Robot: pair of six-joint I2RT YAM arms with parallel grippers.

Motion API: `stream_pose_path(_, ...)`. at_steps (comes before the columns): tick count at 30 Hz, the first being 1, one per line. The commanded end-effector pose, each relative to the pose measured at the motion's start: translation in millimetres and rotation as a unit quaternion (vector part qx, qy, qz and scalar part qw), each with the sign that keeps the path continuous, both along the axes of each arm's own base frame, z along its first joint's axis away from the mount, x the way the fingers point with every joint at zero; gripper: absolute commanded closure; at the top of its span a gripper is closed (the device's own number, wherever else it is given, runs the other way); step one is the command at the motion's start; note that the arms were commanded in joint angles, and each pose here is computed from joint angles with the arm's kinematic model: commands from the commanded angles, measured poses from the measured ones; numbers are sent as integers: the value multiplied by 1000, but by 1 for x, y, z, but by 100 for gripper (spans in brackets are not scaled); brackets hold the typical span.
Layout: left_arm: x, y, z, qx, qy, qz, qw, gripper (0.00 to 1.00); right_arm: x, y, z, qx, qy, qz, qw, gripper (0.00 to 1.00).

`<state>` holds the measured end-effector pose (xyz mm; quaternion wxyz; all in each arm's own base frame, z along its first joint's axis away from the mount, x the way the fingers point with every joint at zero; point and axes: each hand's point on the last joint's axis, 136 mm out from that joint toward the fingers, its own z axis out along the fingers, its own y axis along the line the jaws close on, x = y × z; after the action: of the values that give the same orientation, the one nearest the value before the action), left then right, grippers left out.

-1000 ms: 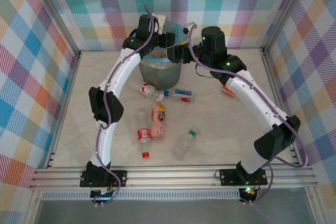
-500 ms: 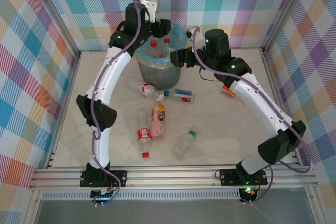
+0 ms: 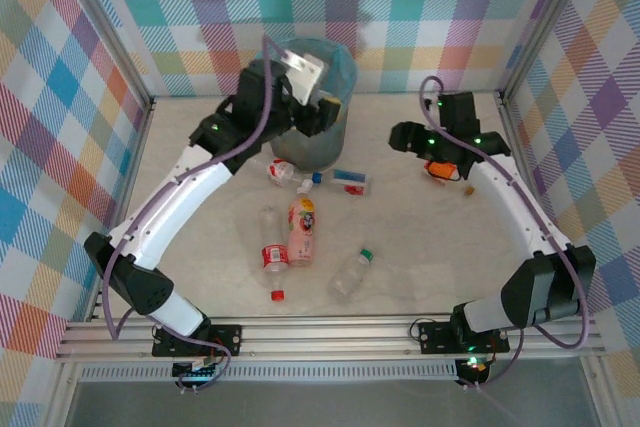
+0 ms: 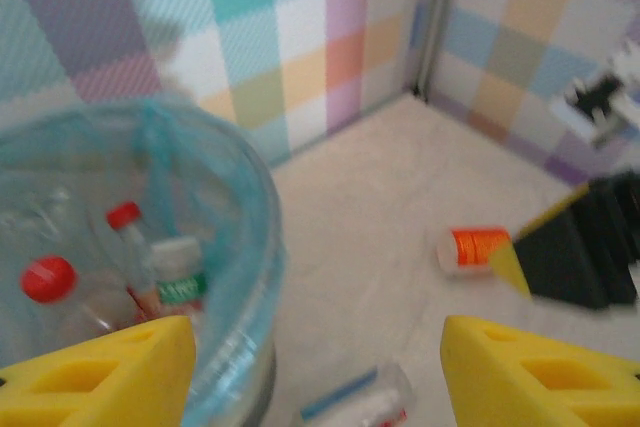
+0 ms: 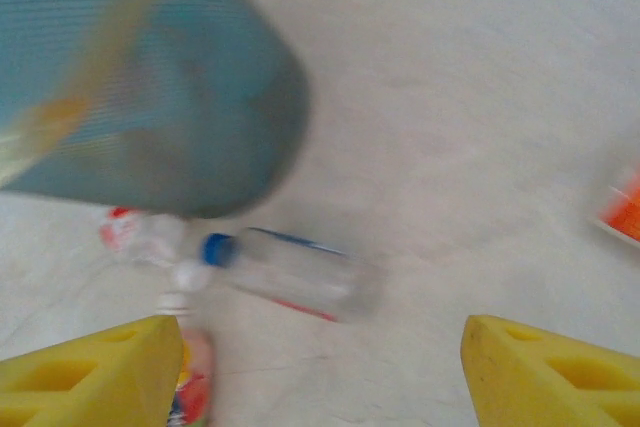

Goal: Put the plastic bottles in the bin

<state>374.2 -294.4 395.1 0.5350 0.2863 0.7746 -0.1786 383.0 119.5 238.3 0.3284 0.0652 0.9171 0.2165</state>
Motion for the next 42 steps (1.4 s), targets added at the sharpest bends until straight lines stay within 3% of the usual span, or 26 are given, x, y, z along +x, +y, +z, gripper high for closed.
stream_pose_path(1,-19,-16,-9,21,-16,-30,999,34,-2,-6,-9,44,20,-24,999,28)
stream_pose_path(8,-89,-53,-106,83,84,-107,987,33,-45,25,-78,127,167,1,978,31)
stream_pose_path(18,-156,-58,-203,138,177,-134,965,32,-135,59,-155,143,321,15,936,30)
stream_pose_path(27,-174,-44,-237,155,207,-118,959,32,-171,80,-185,149,383,17,911,30)
stream_pose_path(42,-166,-14,-230,164,172,-64,969,32,-177,94,-213,162,427,3,890,33)
